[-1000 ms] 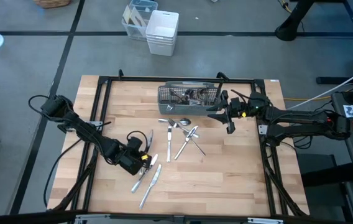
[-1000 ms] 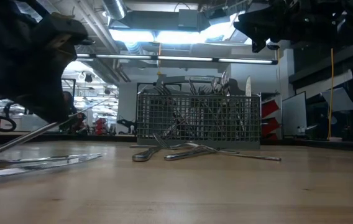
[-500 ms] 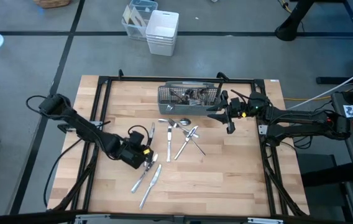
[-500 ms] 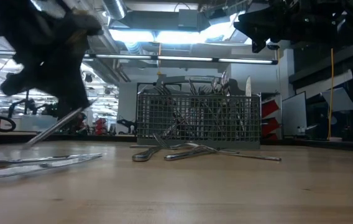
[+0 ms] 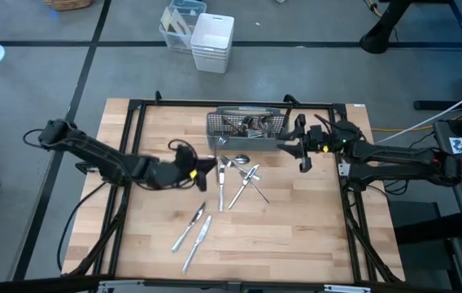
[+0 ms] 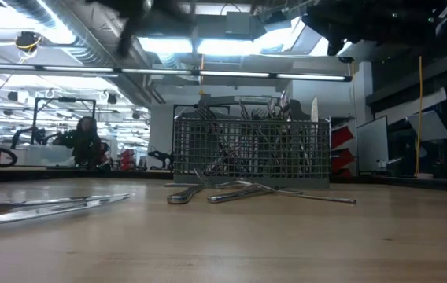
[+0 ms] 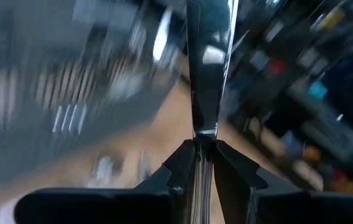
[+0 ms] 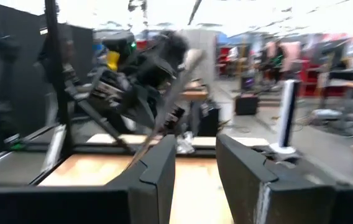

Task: Sort silverware
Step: Put the knife into the silverware rack

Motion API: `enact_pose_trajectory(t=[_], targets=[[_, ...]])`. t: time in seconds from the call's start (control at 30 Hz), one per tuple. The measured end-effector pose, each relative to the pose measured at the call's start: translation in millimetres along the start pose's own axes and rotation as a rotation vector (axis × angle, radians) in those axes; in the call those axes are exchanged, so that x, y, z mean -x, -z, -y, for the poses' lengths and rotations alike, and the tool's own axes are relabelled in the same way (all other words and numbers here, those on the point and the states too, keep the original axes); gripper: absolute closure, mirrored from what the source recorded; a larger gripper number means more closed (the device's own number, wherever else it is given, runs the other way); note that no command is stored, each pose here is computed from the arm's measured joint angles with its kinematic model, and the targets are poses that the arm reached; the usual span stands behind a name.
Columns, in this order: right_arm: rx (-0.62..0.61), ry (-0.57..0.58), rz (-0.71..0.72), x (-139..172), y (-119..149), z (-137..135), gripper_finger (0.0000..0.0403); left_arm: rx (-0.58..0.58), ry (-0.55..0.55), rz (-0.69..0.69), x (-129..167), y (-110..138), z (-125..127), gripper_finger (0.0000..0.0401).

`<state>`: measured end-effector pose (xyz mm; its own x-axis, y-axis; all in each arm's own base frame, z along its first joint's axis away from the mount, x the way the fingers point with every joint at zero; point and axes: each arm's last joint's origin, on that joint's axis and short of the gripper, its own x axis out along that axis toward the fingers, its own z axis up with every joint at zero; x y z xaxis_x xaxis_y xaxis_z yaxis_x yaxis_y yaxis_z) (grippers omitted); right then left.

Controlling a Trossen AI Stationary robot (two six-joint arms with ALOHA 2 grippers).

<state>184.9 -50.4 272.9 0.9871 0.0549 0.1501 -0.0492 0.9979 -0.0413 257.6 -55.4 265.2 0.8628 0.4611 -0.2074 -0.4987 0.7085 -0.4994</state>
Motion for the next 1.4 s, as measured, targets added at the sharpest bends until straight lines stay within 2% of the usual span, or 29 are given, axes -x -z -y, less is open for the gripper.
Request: enact_pose_trajectory(t=[0.17,0.27,0.4,0.53,0.73,0.87,1.0,1.1,1.2,1.3,1.4], targets=[[0.01,0.18,0.036,6,-7,3,0.0285,-0.145,0.111,0.251,-28,-35,0,0.0357],[0.02,0.333,0.014,8,-6,7,0.0285,-0.22,0.171,0.335,-50,-49,-3,0.0357],[0.055,0.521,-0.068,10,1,12,0.0285,-0.336,0.211,0.344,-94,-57,-3,0.0357],[0.069,0.635,-0.145,13,7,15,0.0285,-0.438,0.216,0.346,-139,-62,0,0.0357],[0.151,0.786,-0.18,17,6,17,0.0285,-0.542,0.16,0.355,-190,-59,-2,0.0357],[0.202,0.915,-0.185,23,1,19,0.0285,-0.571,0.134,0.353,-219,-52,-6,0.0357],[0.205,0.928,-0.19,24,1,19,0.0285,-0.576,0.114,0.343,-247,-43,-11,0.0357],[0.208,0.921,-0.229,24,4,19,0.0285,-0.631,0.093,0.324,-263,-32,-17,0.0357],[0.215,0.913,-0.3,25,11,18,0.0285,-0.682,0.08,0.304,-268,-24,-20,0.0357],[0.22,0.902,-0.357,26,16,18,0.0285,-0.682,0.073,0.252,-270,-20,-22,0.0357],[0.215,0.844,-0.38,26,19,17,0.0285,-0.696,0.064,0.215,-270,-17,-24,0.0357]])
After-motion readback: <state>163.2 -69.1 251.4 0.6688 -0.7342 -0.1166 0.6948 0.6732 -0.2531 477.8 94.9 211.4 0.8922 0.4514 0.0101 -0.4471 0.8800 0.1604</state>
